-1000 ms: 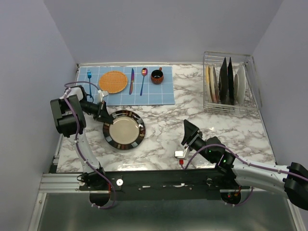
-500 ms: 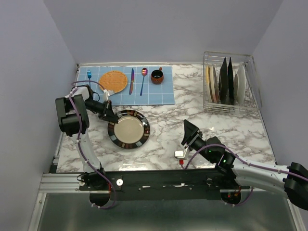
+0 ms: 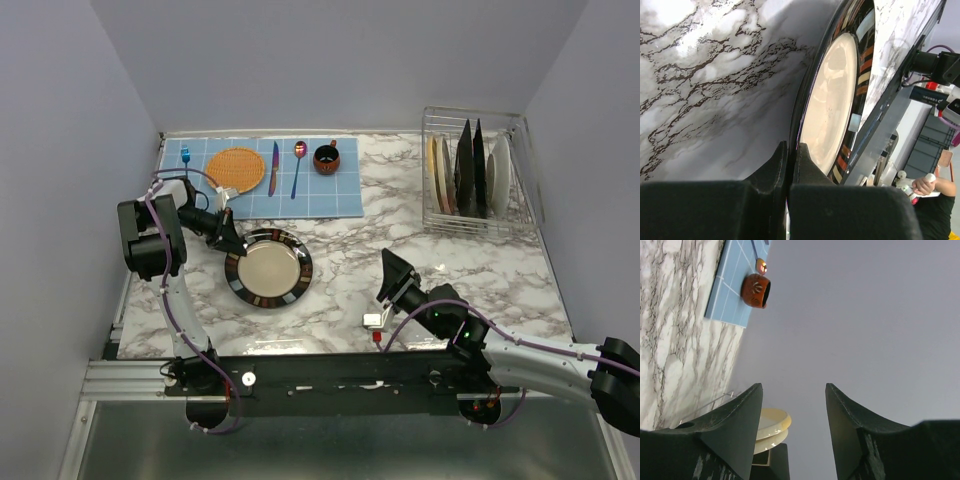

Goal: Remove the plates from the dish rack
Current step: Place the plate at the center of the board.

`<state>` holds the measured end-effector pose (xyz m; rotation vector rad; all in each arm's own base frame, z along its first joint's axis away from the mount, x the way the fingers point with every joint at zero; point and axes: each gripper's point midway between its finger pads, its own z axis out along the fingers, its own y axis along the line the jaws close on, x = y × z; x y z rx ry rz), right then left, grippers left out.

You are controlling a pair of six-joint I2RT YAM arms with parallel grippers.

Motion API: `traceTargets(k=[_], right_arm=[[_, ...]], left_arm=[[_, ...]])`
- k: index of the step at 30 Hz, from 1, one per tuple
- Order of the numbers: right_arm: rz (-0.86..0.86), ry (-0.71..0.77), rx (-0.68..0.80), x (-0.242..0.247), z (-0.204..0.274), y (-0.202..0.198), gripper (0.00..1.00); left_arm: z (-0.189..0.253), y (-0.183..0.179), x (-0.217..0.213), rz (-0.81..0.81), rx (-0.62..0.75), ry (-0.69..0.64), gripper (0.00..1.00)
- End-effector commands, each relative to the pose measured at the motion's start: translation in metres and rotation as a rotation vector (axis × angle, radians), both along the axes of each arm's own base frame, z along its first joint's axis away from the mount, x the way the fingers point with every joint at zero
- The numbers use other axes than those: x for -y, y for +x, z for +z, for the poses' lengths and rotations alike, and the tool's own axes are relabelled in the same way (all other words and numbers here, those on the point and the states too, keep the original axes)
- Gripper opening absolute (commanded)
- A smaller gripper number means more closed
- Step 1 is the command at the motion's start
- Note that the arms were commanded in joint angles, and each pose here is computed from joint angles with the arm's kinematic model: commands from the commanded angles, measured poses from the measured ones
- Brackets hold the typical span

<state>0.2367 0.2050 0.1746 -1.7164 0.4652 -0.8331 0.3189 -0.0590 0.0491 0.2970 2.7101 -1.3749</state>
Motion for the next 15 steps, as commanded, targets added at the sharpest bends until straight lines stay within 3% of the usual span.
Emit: traceTargets(k=[1, 9, 15], right_arm=[[0.013, 0.019, 0.018, 0.0, 0.004, -0.002, 0.61], [0.013, 0.028, 0.026, -0.001, 0.009, -0.002, 0.6], [0.015, 0.032, 0.031, 0.0, 0.01, -0.003, 0.6]], left_arm=[[-0.043, 0.029, -0.036, -0.076, 0.148, 0.255, 0.09], [-0.044, 0.034, -0.044, -0.07, 0.134, 0.317, 0.22], [-0.048, 0.036, -0.053, -0.072, 0.131, 0.371, 0.23]])
